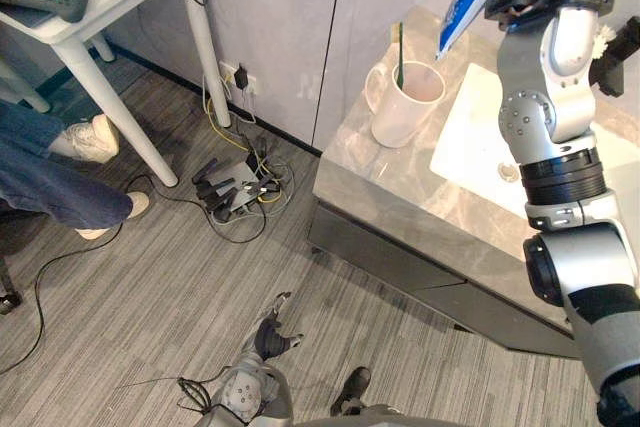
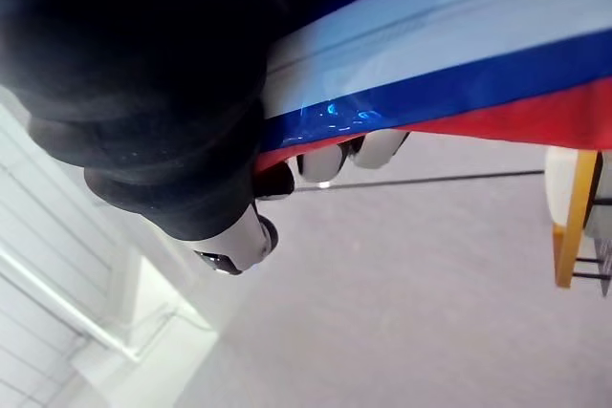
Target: Organize washtable
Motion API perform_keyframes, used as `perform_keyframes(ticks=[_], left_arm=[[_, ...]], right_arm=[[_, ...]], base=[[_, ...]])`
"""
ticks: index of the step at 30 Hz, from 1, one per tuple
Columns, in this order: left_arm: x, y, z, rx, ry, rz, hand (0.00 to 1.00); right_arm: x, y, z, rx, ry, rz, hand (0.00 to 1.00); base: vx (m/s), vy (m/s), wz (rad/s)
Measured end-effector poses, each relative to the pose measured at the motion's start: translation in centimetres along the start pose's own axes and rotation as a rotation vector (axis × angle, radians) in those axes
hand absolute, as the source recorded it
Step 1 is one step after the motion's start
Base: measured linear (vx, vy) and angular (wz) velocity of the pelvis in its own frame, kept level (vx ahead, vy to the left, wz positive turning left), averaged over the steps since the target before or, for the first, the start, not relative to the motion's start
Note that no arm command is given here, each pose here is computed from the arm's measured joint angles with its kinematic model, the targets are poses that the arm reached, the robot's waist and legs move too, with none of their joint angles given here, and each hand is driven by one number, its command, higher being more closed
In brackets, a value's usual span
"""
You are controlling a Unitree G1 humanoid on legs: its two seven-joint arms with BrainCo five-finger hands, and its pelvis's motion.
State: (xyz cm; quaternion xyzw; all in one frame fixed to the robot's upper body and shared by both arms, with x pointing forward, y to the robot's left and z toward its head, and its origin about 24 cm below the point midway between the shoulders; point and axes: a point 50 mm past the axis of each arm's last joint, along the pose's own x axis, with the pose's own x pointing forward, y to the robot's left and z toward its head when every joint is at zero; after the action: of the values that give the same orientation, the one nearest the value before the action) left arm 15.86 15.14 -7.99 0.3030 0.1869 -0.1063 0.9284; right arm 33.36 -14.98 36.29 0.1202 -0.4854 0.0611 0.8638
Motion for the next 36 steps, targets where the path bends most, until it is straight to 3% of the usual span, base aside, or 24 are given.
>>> perform_keyframes(ticks=[36], left_arm=[[0.5, 0.5, 0.5, -0.106, 0.003, 0.023, 0.0]], right_arm=[[-1.4, -0.8, -0.7, 0.115, -0.006, -0.142, 1.0]], base=[[0.0, 0.0, 0.0]])
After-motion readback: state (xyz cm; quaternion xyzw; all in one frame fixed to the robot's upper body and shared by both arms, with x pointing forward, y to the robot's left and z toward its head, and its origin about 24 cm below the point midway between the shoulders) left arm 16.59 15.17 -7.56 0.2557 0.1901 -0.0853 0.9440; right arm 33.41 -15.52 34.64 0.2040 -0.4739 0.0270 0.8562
